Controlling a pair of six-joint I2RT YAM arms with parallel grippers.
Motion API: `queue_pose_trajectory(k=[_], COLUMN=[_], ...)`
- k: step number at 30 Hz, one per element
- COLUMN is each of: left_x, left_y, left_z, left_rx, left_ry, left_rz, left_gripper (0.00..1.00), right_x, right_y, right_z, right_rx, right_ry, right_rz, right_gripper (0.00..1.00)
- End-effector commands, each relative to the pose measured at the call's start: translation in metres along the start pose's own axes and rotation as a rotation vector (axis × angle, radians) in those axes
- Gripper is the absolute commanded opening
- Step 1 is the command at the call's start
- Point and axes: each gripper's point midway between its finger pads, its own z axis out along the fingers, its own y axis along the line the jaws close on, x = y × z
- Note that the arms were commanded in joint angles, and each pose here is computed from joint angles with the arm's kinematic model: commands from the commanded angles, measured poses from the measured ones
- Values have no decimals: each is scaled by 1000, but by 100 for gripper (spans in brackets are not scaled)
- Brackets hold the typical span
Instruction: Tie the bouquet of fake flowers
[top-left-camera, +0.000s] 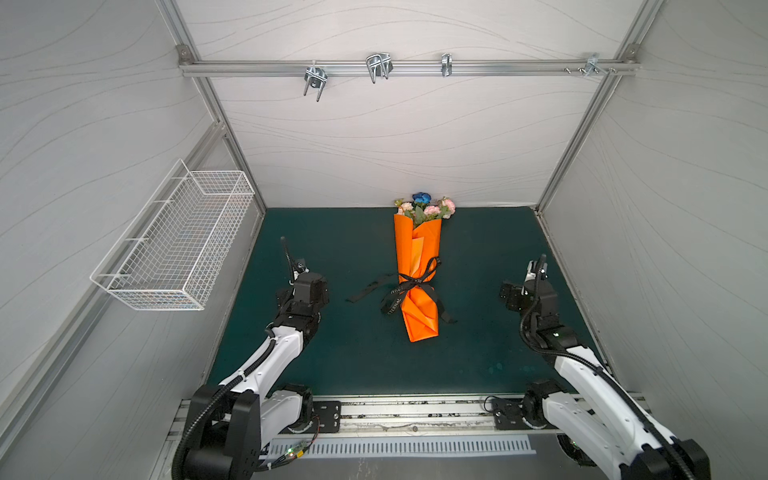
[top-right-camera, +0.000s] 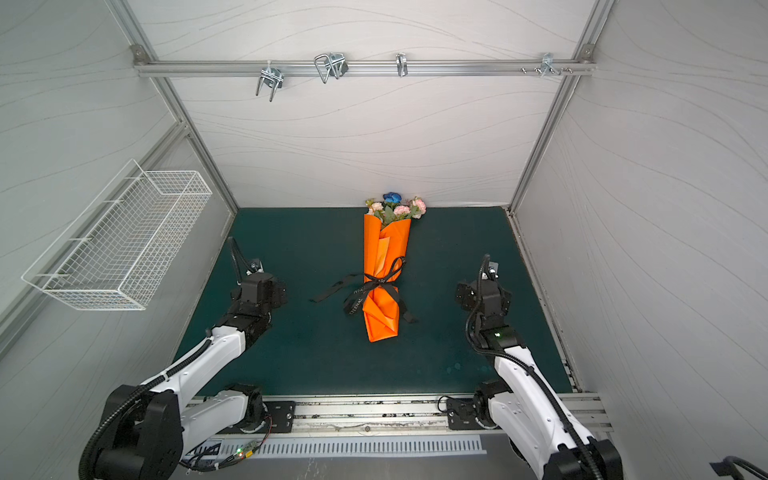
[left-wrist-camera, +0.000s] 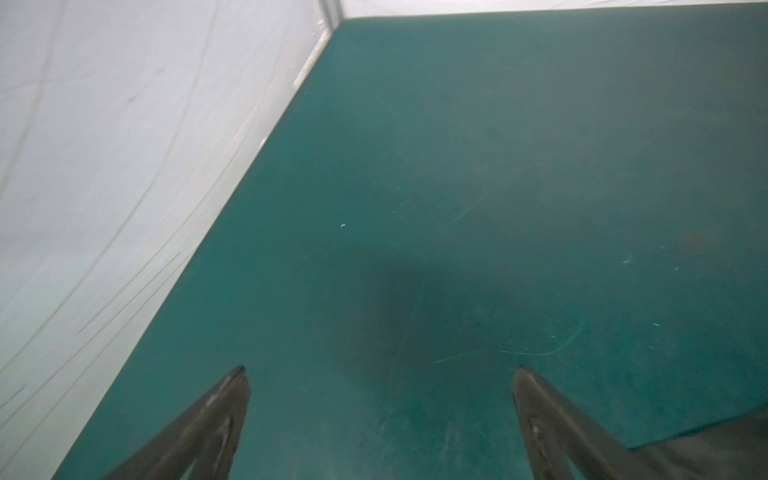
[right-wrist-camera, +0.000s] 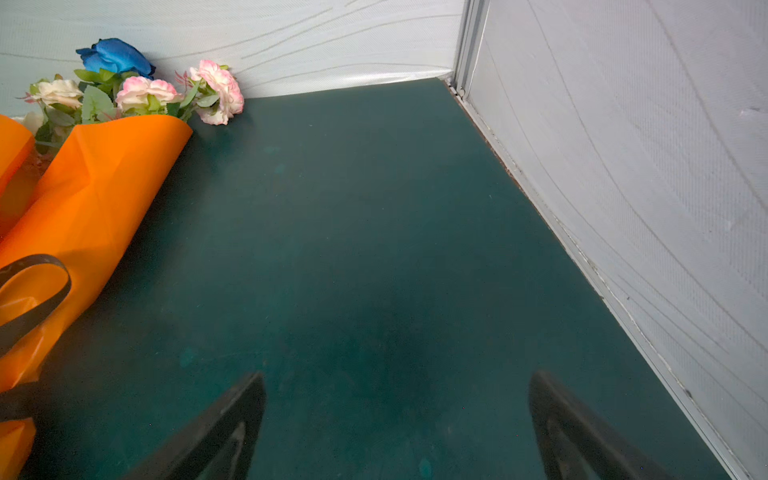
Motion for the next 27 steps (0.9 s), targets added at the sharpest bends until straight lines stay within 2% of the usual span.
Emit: queue_pose_trajectory(k=[1,7,13,18,24,27], left_x=[-33,-20,-26,-37,-23,-23], left_y=[-12,-20,-30,-50,-65,-70], left_z=[-2,8,14,23,47,57], left_rx=[86,148,255,340,381,430], left_ry=[-138,-162,-268,-326,-317,-225], left_rz=[-7,4,-70,-40,-17,-21], left_gripper=[99,99,99,99,99,99], right_x=[-14,-10,-7,-7,2,4], right_y=[-2,-7,-10,-11,-12,-11], right_z=[7,13,20,27,36,41], right_rx=[6,8,8,5,-4,-10], right_ry=[-67,-85,-106,-126,-146,-159], right_rz=[1,12,25,26,45,44], right_gripper=[99,99,99,99,99,99])
